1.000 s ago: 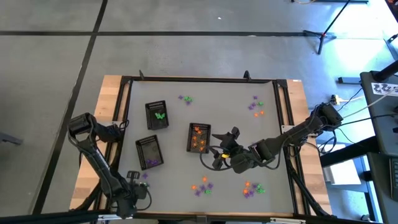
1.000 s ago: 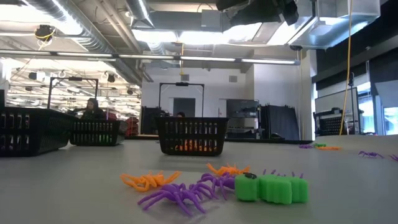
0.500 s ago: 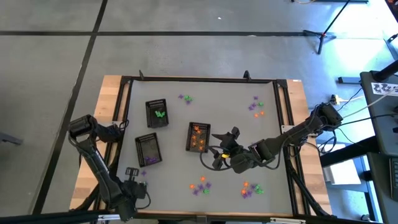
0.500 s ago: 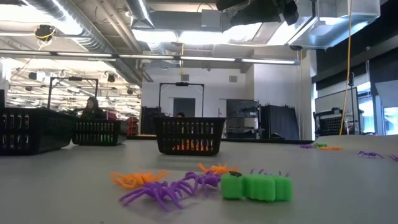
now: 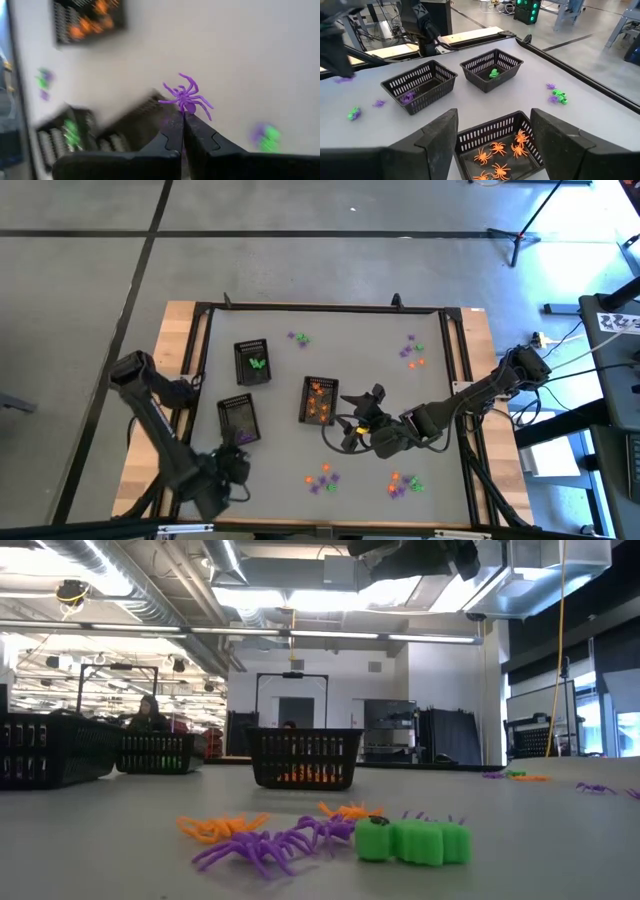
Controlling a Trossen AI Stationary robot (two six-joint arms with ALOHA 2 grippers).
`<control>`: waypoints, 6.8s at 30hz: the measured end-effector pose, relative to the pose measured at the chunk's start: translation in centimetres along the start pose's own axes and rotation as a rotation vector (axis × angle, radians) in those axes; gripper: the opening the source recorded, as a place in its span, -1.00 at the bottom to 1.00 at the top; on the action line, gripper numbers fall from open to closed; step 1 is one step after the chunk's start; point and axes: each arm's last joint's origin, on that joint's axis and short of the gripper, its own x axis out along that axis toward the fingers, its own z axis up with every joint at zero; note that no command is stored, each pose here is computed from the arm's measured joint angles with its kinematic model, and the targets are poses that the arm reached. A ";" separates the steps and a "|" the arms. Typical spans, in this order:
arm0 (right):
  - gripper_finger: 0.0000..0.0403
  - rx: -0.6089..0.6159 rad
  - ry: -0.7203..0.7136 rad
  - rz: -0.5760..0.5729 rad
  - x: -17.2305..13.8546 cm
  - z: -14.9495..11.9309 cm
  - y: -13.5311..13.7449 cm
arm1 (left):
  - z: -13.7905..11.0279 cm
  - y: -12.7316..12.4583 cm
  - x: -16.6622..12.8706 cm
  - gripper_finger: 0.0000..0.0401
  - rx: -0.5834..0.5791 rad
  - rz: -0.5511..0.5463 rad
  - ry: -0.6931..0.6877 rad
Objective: Sort Halloween decoration
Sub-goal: Put the purple spider toy into the bottom left black basket
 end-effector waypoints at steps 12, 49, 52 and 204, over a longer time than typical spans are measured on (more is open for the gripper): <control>0.22 0.006 0.000 0.016 0.0 0.1 0.1 | 4.9 12.5 5.6 -1.00 0.024 0.018 0.028; 0.22 0.037 -0.004 0.046 0.9 0.4 0.0 | -9.2 11.3 6.3 -0.52 -0.458 -0.511 0.111; 0.22 0.037 -0.004 0.048 0.9 0.4 0.0 | -8.2 11.5 4.8 -0.53 -0.462 -0.595 0.079; 0.22 0.044 0.014 0.078 0.9 0.3 0.1 | -5.7 -4.7 1.1 -0.36 -0.208 -0.390 0.168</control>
